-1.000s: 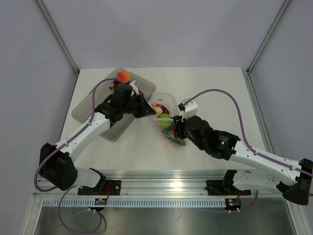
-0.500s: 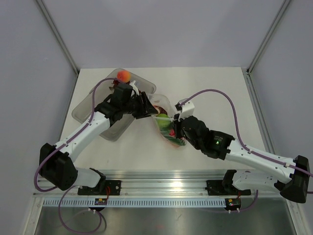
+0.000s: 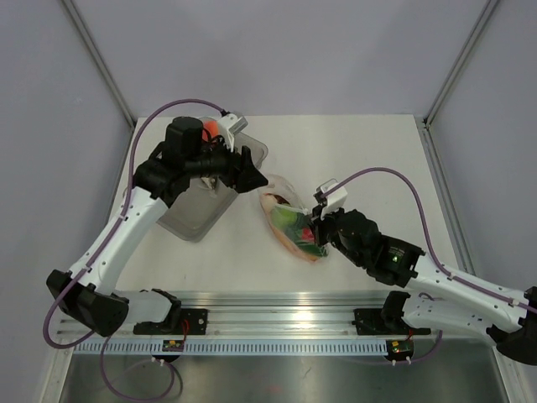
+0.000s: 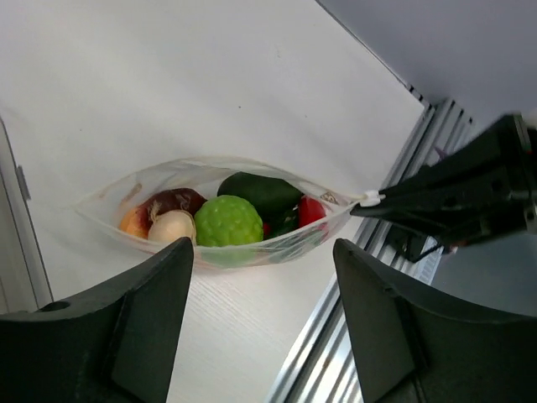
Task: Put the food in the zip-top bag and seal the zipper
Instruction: Zip the zipper food storage bag at the center of the board.
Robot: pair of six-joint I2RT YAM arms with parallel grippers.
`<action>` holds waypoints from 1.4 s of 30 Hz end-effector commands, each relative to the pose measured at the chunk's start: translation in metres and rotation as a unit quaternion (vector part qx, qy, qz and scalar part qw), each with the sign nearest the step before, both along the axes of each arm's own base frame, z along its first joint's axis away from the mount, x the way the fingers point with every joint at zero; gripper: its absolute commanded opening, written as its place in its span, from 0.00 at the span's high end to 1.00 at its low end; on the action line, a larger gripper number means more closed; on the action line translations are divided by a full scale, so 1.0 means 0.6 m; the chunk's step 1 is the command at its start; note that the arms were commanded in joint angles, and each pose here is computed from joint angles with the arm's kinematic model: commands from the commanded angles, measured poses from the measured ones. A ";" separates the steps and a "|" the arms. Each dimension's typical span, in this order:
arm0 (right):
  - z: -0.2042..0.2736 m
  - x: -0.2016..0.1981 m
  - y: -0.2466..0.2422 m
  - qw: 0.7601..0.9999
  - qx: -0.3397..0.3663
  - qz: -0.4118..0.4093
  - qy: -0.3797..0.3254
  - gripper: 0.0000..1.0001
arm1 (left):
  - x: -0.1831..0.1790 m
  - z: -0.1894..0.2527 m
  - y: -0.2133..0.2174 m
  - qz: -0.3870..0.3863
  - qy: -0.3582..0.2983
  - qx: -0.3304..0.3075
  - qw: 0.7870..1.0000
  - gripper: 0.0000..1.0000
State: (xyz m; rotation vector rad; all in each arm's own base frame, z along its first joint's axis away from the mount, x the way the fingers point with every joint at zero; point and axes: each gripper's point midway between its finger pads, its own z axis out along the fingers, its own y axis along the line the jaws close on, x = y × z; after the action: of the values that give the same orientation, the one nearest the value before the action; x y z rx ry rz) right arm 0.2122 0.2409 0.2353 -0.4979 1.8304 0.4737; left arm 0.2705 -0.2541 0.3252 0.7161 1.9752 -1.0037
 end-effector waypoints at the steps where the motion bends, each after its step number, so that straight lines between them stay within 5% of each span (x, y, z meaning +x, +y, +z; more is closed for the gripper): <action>1: 0.038 -0.003 0.012 0.999 0.021 0.032 -0.038 1.00 | -0.041 0.029 -0.012 -0.107 -0.115 -0.016 0.987 0.32; 6: 0.040 -0.007 0.007 0.998 0.015 0.042 -0.046 1.00 | -0.070 0.073 -0.025 -0.174 -0.235 -0.059 0.954 0.27; 21: 0.064 -0.035 -0.010 0.993 0.042 0.076 -0.076 1.00 | -0.115 0.033 -0.135 -0.360 -0.297 -0.061 0.882 0.35; 36: 0.059 -0.040 -0.007 0.993 0.034 0.087 -0.069 1.00 | -0.149 -0.039 -0.189 -0.485 -0.211 -0.057 0.847 0.42; 42: 0.058 -0.040 -0.015 0.994 0.024 0.081 -0.068 1.00 | -0.141 -0.042 -0.162 -0.469 -0.208 -0.038 0.857 0.43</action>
State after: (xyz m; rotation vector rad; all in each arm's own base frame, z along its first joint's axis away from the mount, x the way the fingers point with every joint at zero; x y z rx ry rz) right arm 0.1859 0.2327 0.2455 -0.6598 1.7177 0.5639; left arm 0.1911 -0.3633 0.2750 1.7749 1.2451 -1.3164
